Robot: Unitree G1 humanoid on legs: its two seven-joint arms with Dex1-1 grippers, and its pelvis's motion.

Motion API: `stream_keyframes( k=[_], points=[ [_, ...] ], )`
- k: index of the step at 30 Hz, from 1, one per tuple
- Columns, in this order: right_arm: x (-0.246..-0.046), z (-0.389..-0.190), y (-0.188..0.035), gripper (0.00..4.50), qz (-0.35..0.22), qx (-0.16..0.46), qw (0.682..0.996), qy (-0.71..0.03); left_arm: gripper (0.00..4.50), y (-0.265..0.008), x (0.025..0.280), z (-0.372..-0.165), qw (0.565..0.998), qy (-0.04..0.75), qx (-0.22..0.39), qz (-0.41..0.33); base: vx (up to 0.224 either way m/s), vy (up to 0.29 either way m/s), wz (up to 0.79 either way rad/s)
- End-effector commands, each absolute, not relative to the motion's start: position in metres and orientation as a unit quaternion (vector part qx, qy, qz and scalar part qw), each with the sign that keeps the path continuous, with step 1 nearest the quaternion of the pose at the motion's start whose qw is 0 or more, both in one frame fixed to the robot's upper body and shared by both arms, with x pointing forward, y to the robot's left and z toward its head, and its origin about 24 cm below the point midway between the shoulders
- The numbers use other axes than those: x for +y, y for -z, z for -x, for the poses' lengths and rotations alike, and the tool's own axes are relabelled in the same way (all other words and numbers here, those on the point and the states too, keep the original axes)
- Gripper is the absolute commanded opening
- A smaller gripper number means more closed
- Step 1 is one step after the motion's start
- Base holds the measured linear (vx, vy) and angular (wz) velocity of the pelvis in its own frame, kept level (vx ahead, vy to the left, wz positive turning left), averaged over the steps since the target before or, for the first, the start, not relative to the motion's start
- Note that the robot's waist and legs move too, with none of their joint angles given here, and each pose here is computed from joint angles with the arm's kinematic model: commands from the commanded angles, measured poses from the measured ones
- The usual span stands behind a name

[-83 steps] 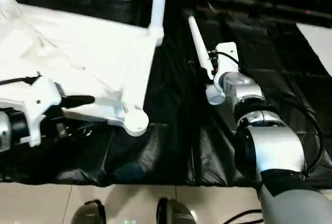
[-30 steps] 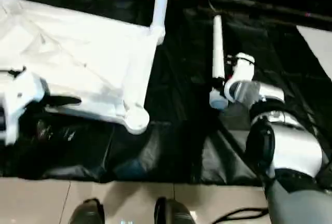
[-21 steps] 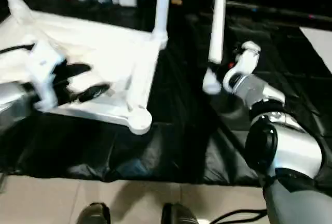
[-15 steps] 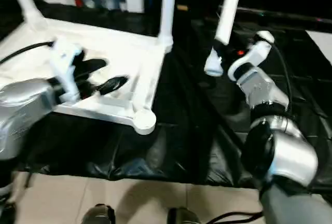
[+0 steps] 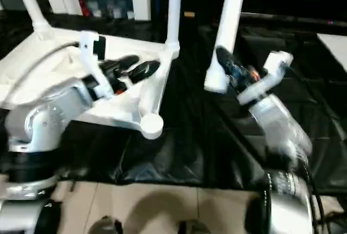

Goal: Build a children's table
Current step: Pick table leg

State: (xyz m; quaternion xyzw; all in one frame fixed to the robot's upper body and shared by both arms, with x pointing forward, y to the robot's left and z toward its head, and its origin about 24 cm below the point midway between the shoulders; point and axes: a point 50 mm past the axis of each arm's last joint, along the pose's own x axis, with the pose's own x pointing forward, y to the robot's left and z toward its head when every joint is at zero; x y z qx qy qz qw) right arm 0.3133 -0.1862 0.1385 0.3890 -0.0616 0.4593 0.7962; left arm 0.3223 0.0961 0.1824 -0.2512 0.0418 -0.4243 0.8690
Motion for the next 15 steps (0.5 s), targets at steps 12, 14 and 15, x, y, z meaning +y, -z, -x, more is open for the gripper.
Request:
stream_keyframes(
  k=[12,14,15],
  points=[
    [-0.145,-0.308,-0.133,1.87,-0.322,0.016,0.79,-0.522,4.5,-0.2,0.078,-0.316,0.81,0.488,0.037,0.323,0.0,0.0,0.0],
    [-0.139,-0.304,-0.131,1.87,-0.308,0.031,0.79,-0.53,4.5,-0.2,0.078,-0.317,0.809,0.483,0.039,0.333,0.0,0.0,0.0],
    [-0.136,-0.303,-0.131,1.87,-0.299,0.037,0.79,-0.534,4.5,-0.2,0.079,-0.318,0.809,0.481,0.039,0.337,0.0,0.0,0.0]
  ],
)
